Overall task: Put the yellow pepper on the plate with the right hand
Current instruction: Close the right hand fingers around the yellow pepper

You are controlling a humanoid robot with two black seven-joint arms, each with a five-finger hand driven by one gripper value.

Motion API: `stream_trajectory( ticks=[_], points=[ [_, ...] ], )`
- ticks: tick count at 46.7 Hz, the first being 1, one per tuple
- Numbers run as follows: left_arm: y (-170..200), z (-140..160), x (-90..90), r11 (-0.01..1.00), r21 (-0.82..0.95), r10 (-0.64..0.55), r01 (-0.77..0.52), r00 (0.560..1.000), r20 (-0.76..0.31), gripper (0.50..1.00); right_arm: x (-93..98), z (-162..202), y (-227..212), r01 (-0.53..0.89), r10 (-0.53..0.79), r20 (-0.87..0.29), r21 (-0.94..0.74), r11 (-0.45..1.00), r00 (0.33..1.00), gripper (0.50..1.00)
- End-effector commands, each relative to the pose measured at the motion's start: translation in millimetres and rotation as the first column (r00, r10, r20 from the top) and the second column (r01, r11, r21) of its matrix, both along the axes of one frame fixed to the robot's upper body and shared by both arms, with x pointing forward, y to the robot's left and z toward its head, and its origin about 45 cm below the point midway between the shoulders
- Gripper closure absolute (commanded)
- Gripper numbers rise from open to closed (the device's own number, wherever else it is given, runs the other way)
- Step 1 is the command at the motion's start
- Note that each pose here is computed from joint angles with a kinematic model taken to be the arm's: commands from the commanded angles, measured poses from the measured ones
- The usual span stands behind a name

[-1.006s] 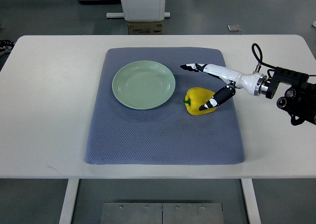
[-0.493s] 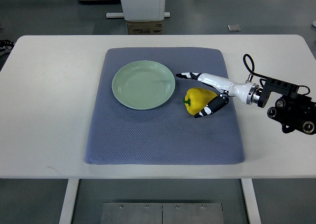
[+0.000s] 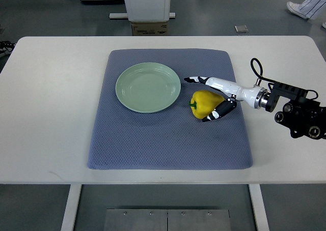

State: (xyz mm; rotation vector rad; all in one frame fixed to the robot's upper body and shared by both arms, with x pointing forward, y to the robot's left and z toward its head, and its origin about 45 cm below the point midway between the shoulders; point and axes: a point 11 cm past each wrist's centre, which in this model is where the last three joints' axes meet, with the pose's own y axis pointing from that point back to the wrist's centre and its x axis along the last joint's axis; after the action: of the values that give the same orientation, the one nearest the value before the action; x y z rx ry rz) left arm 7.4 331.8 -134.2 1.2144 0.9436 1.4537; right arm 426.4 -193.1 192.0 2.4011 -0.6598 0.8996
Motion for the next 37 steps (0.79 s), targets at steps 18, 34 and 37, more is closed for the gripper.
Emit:
stream_trajectory(
  ticks=[18, 34, 37],
  points=[
    [-0.2, 0.0, 0.0, 1.0, -0.001, -0.001, 0.001, 1.0, 0.0, 0.5, -0.3, -6.5, -0.9, 0.01, -0.01, -0.007, -0.004, 1.0, 1.0, 0.676],
    [-0.2, 0.0, 0.0, 1.0, -0.001, -0.001, 0.001, 1.0, 0.0, 0.5, 3.0, -11.8, -5.9, 0.034, -0.034, -0.009, -0.016, 0.999, 0.999, 0.889],
    [0.3, 0.0, 0.0, 1.0, 0.001, 0.001, -0.001, 1.0, 0.0, 0.5, 3.9, -10.5, -5.7, 0.038, -0.038, -0.008, -0.01, 0.999, 0.999, 0.992]
  ],
)
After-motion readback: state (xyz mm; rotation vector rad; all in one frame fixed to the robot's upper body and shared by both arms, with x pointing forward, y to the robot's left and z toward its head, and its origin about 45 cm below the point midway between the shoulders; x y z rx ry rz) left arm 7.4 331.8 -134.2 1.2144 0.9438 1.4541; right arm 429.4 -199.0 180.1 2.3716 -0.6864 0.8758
